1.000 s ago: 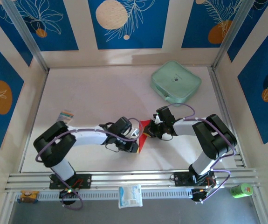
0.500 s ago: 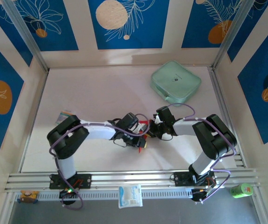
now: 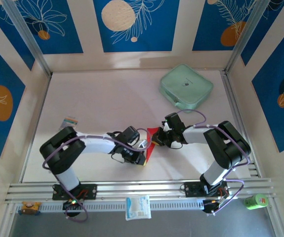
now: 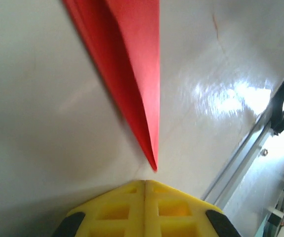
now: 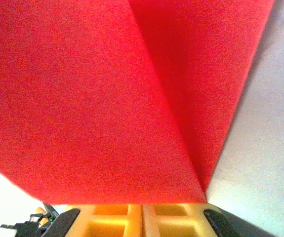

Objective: Fold a paper plane with a square sheet of paper (pick it up from the middle)
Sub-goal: Perform the fifth fold on the wing at the bottom-center of the table.

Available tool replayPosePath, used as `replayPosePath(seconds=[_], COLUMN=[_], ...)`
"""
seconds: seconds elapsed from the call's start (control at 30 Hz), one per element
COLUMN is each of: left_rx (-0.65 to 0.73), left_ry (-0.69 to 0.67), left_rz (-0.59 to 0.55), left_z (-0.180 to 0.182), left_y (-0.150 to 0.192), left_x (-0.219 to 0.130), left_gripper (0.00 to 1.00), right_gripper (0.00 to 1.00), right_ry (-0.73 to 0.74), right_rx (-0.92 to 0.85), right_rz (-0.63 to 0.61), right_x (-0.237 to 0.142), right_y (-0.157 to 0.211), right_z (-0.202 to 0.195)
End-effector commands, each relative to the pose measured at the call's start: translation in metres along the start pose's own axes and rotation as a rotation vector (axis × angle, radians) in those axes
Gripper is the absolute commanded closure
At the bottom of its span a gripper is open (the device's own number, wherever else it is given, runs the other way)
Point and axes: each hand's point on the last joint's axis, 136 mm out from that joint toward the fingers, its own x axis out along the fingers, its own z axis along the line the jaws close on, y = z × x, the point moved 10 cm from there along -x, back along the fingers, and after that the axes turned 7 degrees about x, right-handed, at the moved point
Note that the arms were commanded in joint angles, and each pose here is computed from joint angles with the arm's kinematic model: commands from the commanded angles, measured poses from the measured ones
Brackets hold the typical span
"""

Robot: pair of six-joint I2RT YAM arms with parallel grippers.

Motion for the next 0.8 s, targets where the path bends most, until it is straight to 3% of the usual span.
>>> replayPosePath(seconds=[0.0, 0.17, 0.33, 0.6, 0.77], left_rx=[0.062, 0.037, -0.011, -0.037, -0.082], left_ry=[0.022, 0.021, 0.109, 0.118, 0.051], left_rz=[-0.045, -0.194, -0.290, -0.268, -0.196], left_z=[-0.018, -0.019, -0.012, -0.001, 0.017], left_y=[-0.001, -0.021, -0.052, -0.078, -0.074], left_x=[-0.019, -0.040, -0.041, -0.017, 0.001], left_gripper=[0.98, 0.95, 0.94, 0.93, 0.96], right_gripper=[0.91, 0.91, 0.91, 0.91, 0.91], right_ry=[0.174, 0.157, 0.149, 0.141, 0.125], right_rx=[0.107, 0.117, 0.116, 0.119, 0.118], right_rz=[-0.001, -0.004, -0.005, -0.004, -0.004], right_x=[0.007, 0.003, 0.001, 0.000, -0.002], right_y=[0.006, 0.009, 0.011, 0.013, 0.013], right_z=[-0.032, -0.028, -0.025, -0.023, -0.021])
